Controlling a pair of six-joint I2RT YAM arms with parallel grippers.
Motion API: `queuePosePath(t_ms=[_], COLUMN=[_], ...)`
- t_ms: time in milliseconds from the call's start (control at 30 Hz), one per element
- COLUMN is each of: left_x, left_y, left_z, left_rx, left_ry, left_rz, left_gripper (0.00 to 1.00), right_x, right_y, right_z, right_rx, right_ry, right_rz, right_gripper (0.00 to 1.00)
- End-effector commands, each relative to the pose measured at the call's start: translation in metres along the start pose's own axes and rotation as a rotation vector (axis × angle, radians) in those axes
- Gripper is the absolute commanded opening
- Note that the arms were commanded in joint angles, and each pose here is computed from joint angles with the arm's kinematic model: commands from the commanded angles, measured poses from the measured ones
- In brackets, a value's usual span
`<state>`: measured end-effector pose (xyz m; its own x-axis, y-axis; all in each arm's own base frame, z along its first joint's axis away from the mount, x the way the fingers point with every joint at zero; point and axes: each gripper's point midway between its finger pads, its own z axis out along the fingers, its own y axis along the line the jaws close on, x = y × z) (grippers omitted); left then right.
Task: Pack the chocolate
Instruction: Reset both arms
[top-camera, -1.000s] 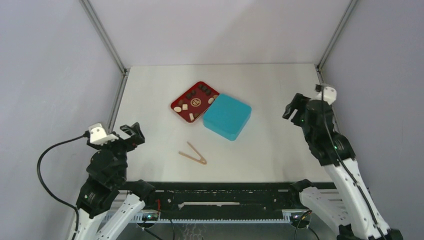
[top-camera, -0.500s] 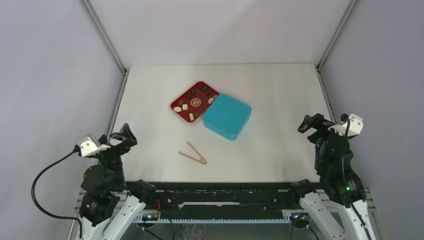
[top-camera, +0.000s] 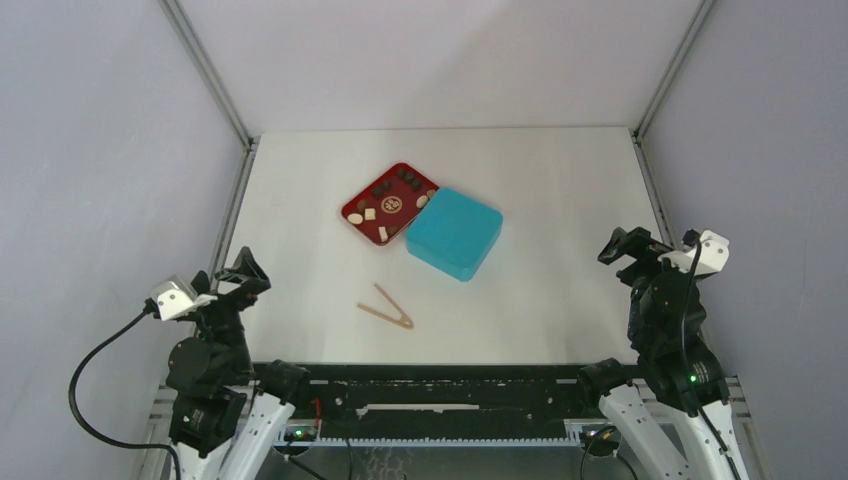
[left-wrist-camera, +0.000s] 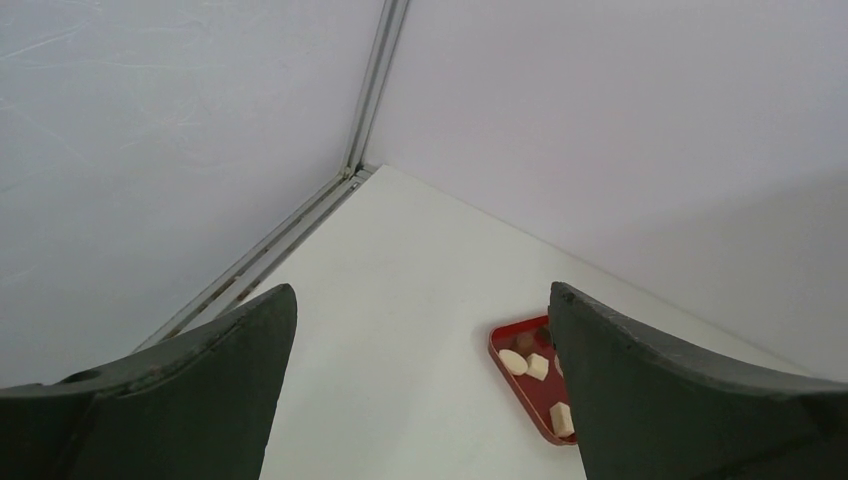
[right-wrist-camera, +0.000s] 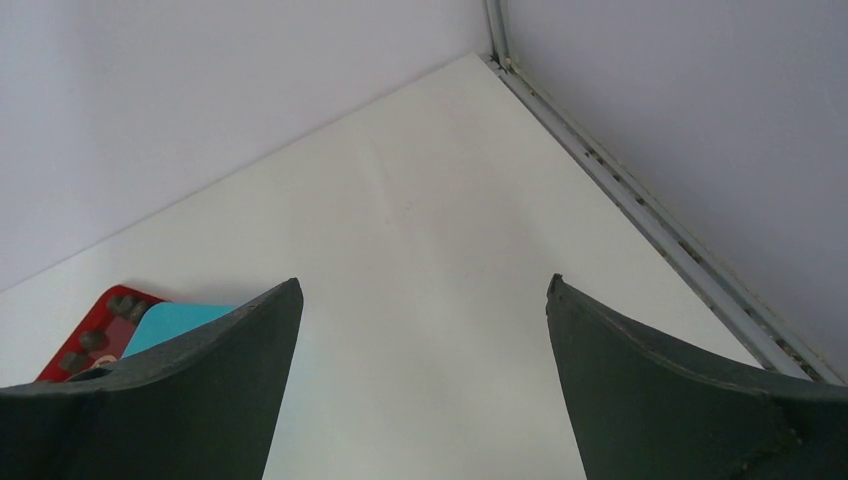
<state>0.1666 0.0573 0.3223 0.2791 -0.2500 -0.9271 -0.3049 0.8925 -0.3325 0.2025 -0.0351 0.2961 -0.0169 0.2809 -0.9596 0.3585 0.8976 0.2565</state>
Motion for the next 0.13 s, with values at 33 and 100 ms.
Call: queuePosePath(t_ms=[33, 100], left_x=[-0.0008, -0.001], left_y=[-0.0131, -0.0131], left_z=[0.0031, 0.0023], left_rx=[0.052, 0.056], left_ry=[-0.011, -0.014], left_rz=[-0.033, -0.035], left_gripper=[1.0, 1.0], right_x=[-0.0127, -0.0131], right_y=[-0.0024, -0.0027], right_z=[0.0013, 0.0012], right_rx=[0.021, 0.021], right_ry=[-0.047, -0.049], right_rz=[0.01, 0.01], right_gripper=[0.99, 1.0])
